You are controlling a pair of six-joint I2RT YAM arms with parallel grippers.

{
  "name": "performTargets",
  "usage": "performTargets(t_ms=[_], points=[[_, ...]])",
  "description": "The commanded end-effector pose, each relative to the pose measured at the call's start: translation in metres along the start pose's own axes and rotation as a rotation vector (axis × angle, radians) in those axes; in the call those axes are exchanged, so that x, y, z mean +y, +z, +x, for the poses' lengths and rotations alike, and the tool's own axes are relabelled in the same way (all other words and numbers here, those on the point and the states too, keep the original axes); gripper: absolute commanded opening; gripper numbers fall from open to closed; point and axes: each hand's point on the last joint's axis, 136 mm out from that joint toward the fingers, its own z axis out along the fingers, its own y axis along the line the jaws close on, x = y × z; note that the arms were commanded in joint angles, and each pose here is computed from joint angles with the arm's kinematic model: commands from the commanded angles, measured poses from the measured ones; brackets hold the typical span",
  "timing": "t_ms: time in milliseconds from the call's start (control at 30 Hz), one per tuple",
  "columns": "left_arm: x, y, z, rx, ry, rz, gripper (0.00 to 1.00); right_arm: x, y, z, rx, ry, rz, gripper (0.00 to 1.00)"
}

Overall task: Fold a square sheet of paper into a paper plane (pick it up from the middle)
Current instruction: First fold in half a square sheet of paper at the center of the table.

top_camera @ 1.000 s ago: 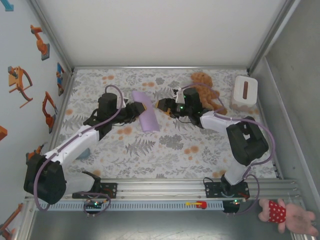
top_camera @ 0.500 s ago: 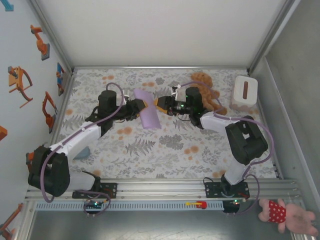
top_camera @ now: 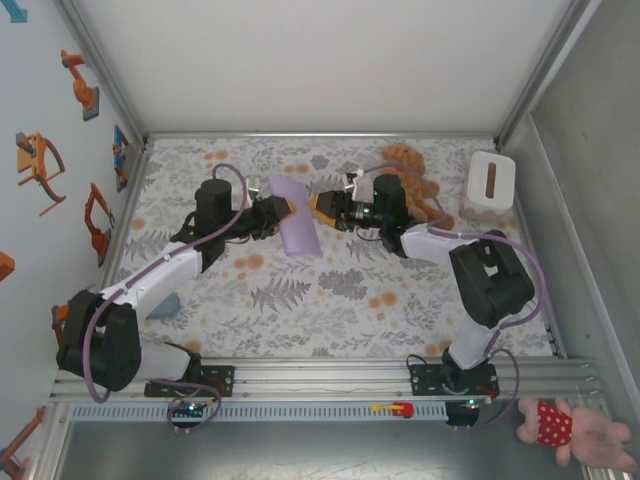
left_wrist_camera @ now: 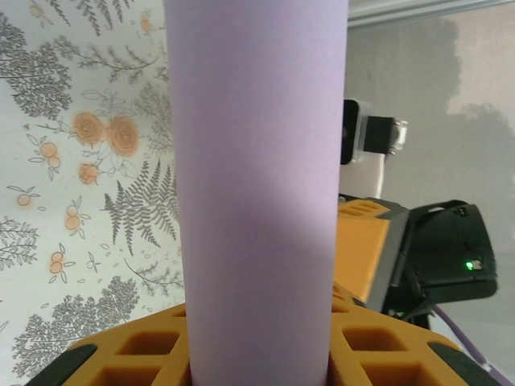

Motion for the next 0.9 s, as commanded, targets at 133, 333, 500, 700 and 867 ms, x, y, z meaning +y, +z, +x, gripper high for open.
performTargets(t_ms=[133, 333, 500, 700, 867], points=[[-0.017, 0.006, -0.003, 0.035, 0.01, 0.092, 0.32, 0.004, 0.007, 0.008, 0.057, -0.003, -0.038, 0.64], [-0.004, 0.011, -0.003, 0.049, -0.004, 0.049, 0.32, 0.018, 0.005, 0.007, 0.062, -0.028, -0.07, 0.6], [0.005, 0.009, -0.003, 0.049, -0.006, 0.021, 0.32, 0.025, -0.001, 0.006, 0.047, -0.046, -0.077, 0.52], [0.013, 0.008, -0.002, 0.053, -0.002, -0.005, 0.31, 0.021, -0.007, 0.002, 0.018, -0.041, -0.062, 0.44], [0.018, 0.007, -0.001, 0.061, -0.002, -0.025, 0.31, 0.018, -0.006, 0.002, 0.021, -0.034, -0.058, 0.33]])
